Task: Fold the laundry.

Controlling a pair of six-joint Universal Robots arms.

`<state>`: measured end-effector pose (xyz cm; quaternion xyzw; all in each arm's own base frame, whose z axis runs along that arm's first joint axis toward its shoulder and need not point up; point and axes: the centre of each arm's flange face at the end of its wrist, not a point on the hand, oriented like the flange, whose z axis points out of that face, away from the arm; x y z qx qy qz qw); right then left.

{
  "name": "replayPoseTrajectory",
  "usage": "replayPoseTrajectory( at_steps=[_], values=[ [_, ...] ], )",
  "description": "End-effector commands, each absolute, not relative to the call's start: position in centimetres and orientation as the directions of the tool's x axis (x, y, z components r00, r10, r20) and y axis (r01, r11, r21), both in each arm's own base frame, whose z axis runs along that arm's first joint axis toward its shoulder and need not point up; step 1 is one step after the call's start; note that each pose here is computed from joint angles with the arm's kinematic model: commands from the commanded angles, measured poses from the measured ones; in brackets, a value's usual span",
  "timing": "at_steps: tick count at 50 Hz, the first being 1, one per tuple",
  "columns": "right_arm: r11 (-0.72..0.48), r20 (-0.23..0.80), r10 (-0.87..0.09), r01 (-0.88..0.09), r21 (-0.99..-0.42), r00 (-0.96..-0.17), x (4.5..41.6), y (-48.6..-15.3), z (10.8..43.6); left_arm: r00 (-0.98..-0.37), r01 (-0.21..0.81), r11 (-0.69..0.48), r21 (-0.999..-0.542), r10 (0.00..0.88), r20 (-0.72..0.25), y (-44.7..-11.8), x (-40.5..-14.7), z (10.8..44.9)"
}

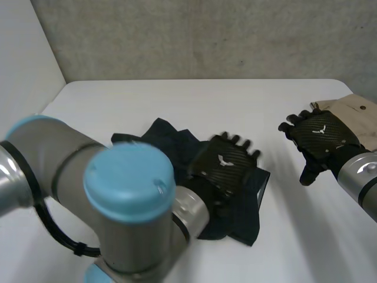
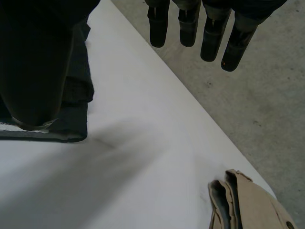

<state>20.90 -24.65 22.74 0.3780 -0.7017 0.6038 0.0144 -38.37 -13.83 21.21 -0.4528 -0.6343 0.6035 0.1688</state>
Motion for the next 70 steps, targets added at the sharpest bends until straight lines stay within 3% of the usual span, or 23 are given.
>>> replayPoseTrajectory(
  at_steps=[1, 10, 16, 21, 25, 30, 39, 48, 53, 54, 57, 62, 66, 70],
  values=[
    [0.065, 0.413, -0.559, -0.534, -0.843, -0.719, 21.1, -23.6, 22.5, -0.678, 0.364, -0.093, -0.927, 0.656, -0.332, -18.6, -33.2, 24.8],
    [0.255, 0.209, -0.645, -0.465, -0.848, -0.735, 22.2, -22.5, 22.6, -0.759, 0.379, -0.026, -0.925, 0.564, -0.327, -24.1, -28.7, 24.9],
    [0.298, 0.158, -0.634, -0.427, -0.854, -0.757, 23.4, -24.7, 21.8, -0.772, 0.396, 0.056, -0.916, 0.561, -0.300, -26.5, -26.6, 23.0],
    [0.352, 0.052, -0.609, -0.328, -0.877, -0.792, 25.5, -26.5, 21.6, -0.792, 0.417, 0.113, -0.902, 0.532, -0.300, -29.1, -25.2, 21.0],
    [0.393, -0.015, -0.589, -0.271, -0.879, -0.808, 27.4, -28.1, 20.9, -0.776, 0.457, 0.087, -0.885, 0.526, -0.349, -31.2, -24.8, 20.4],
    [0.410, -0.004, -0.567, -0.278, -0.868, -0.824, 28.5, -29.4, 20.0, -0.722, 0.487, 0.043, -0.872, 0.581, -0.375, -33.0, -26.3, 18.8],
    [0.391, 0.042, -0.579, -0.323, -0.862, -0.814, 31.8, -29.8, 17.8, -0.718, 0.488, 0.025, -0.873, 0.581, -0.385, -36.9, -27.6, 16.2],
    [0.351, 0.100, -0.613, -0.384, -0.854, -0.783, 33.3, -29.2, 16.6, -0.722, 0.482, 0.016, -0.876, 0.573, -0.387, -38.5, -28.2, 15.1],
    [0.196, 0.200, -0.585, -0.376, -0.906, -0.786, 33.2, -30.2, 21.0, -0.727, 0.473, -0.006, -0.881, 0.563, -0.394, -37.9, -29.0, 16.3],
    [0.120, 0.238, -0.571, -0.367, -0.922, -0.786, 33.0, -30.1, 23.7, -0.729, 0.470, -0.019, -0.883, 0.556, -0.400, -37.7, -29.1, 17.2],
    [0.008, 0.308, -0.554, -0.374, -0.927, -0.773, 32.6, -29.4, 27.6, -0.745, 0.437, -0.094, -0.895, 0.520, -0.418, -36.1, -29.4, 22.0],
    [-0.215, 0.518, -0.488, -0.478, -0.851, -0.703, 31.2, -26.8, 34.3, -0.791, 0.346, -0.173, -0.922, 0.475, -0.386, -32.8, -28.2, 28.9],
    [-0.263, 0.613, -0.448, -0.560, -0.786, -0.650, 29.9, -25.1, 36.5, -0.817, 0.284, -0.214, -0.935, 0.456, -0.352, -30.5, -27.1, 32.6],
    [-0.267, 0.641, -0.433, -0.589, -0.762, -0.633, 29.4, -24.4, 37.2, -0.820, 0.263, -0.226, -0.938, 0.459, -0.341, -28.5, -26.6, 34.3]
  ],
)
